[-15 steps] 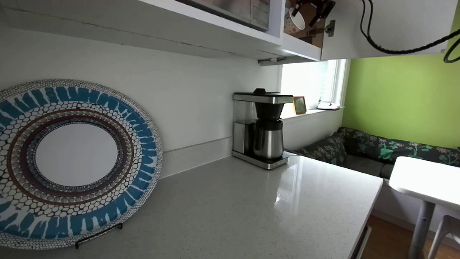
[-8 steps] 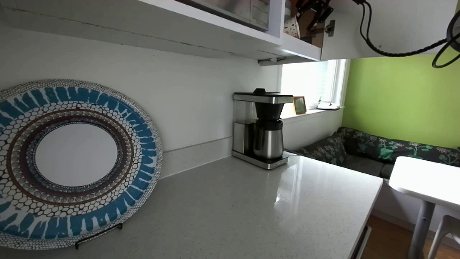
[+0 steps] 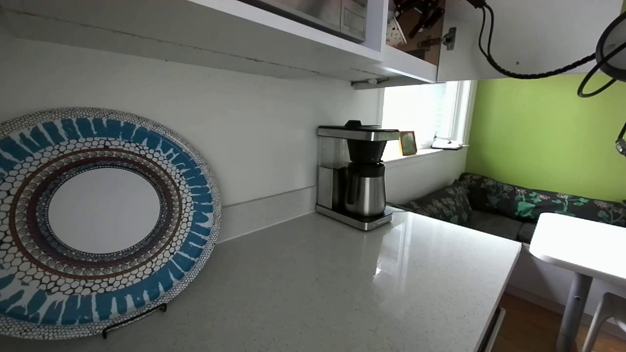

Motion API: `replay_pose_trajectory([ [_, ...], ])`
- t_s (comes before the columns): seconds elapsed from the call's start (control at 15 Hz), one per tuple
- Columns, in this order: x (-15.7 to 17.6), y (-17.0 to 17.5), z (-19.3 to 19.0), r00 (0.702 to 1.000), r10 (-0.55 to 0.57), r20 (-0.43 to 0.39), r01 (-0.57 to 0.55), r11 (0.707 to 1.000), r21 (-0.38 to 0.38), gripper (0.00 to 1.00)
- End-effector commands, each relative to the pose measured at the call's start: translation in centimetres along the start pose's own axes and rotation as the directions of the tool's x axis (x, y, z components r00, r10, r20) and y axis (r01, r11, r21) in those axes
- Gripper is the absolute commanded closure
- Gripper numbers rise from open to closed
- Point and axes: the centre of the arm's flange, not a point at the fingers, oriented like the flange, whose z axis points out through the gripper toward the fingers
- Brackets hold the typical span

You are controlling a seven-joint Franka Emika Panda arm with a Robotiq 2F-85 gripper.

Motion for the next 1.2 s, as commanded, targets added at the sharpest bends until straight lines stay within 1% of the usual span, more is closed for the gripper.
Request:
replay_pose_trajectory([
  [0.0, 2.1, -1.8, 0.1, 0.999, -0.012, -0.036, 0.015, 0.997, 0.07, 0.02],
  [0.07, 2.1, -2.0, 0.3, 0.999, -0.017, -0.041, 0.02, 0.997, 0.081, 0.0],
  [0.13, 2.0, -2.2, 0.5, 0.999, -0.019, -0.042, 0.023, 0.996, 0.089, 0.02],
  [0.2, 2.0, -2.2, 0.8, 0.999, -0.016, -0.037, 0.02, 0.995, 0.098, 0.06],
  [0.27, 2.0, -2.3, 1.1, 0.999, -0.014, -0.032, 0.017, 0.995, 0.099, 0.27],
  [0.33, 2.0, -2.3, 1.3, 1.0, -0.007, -0.023, 0.01, 0.996, 0.094, 0.32],
  [0.4, 2.1, -2.2, 1.4, 1.0, -0.003, -0.015, 0.005, 0.996, 0.088, 0.42],
  [0.6, 2.4, -1.7, 1.7, 1.0, 0.015, -0.002, -0.015, 0.997, 0.071, 0.65],
  [0.73, 2.4, -1.4, 1.3, 0.999, 0.036, 0.021, -0.037, 0.997, 0.068, 0.79],
  [0.8, 2.5, -1.3, 1.0, 0.998, 0.051, 0.032, -0.053, 0.996, 0.068, 0.88],
  [0.93, 2.4, -1.2, 0.2, 0.994, 0.086, 0.071, -0.091, 0.993, 0.072, 1.0],
  [1.13, 2.2, -1.1, -1.2, 0.983, 0.136, 0.126, -0.145, 0.987, 0.068, 1.0],
])
